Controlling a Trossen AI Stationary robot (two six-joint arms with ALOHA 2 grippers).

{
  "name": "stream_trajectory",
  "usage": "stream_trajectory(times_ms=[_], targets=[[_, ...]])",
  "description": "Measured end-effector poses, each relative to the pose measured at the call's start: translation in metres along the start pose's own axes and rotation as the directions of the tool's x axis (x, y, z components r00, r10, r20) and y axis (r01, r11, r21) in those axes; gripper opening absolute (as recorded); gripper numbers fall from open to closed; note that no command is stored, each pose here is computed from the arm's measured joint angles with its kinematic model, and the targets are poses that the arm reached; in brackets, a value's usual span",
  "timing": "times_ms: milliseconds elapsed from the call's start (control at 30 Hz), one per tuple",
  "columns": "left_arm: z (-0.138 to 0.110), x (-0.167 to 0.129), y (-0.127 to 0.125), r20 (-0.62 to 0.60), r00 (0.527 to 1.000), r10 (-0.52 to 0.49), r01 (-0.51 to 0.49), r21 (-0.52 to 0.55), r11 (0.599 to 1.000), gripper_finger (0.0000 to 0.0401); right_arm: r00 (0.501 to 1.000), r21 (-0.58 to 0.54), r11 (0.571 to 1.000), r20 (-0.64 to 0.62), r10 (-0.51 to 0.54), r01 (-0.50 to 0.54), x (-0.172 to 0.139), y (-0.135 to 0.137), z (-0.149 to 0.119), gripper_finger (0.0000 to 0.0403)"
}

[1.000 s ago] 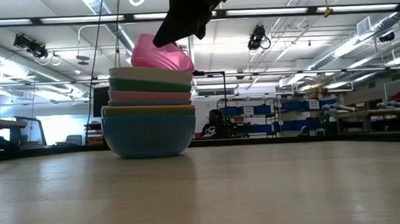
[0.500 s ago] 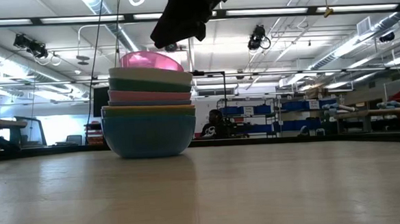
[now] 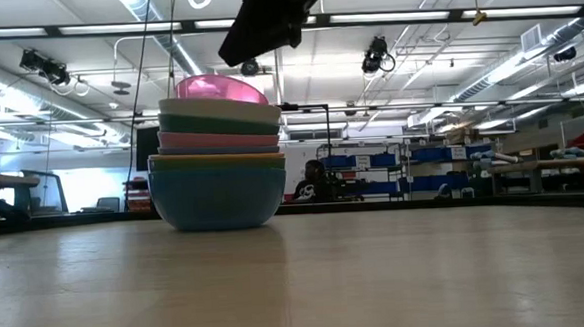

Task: Nest bowls inside each other
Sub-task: Stack the red bowl into the orange bowl, then move the stack of bowls to the top center of the table

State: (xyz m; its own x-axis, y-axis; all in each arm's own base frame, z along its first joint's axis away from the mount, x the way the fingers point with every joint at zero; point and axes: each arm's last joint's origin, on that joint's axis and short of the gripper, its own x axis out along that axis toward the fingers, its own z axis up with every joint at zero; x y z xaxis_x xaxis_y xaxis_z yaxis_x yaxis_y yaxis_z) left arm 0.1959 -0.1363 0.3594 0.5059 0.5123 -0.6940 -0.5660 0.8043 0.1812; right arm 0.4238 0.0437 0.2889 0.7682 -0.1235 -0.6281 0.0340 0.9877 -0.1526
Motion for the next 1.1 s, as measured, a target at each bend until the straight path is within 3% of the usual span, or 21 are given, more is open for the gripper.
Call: stream_trajectory(times_ms=[433,767,967,1100], targets=[[0.000,0.000,0.000,0.000,1.000,0.000,0.000,-0.013,1.000,0.0136,0.998,0.145,0.989,-0.055,0.031,-0.023,0.014,-0.009,-0.021,0.0075],[0.000,0.000,0.000,0.001,1.000,0.001,-0.001,-0.023,1.000,0.0136,0.997,0.137,0.990,-0.069,0.040,-0.031,0.014,-0.006,-0.028,0.0060],[-0.006,0.012,0.006,0.006,0.999,0.054,-0.053,-0.116,0.992,0.0136,0.999,0.072,0.997,0.045,-0.018,0.015,-0.033,0.001,-0.007,0.0059],[-0.030,0.036,0.016,-0.125,0.985,0.122,-0.148,-0.233,0.961,0.0136,0.992,0.048,0.997,0.110,-0.066,0.061,-0.084,0.006,0.003,0.0055]])
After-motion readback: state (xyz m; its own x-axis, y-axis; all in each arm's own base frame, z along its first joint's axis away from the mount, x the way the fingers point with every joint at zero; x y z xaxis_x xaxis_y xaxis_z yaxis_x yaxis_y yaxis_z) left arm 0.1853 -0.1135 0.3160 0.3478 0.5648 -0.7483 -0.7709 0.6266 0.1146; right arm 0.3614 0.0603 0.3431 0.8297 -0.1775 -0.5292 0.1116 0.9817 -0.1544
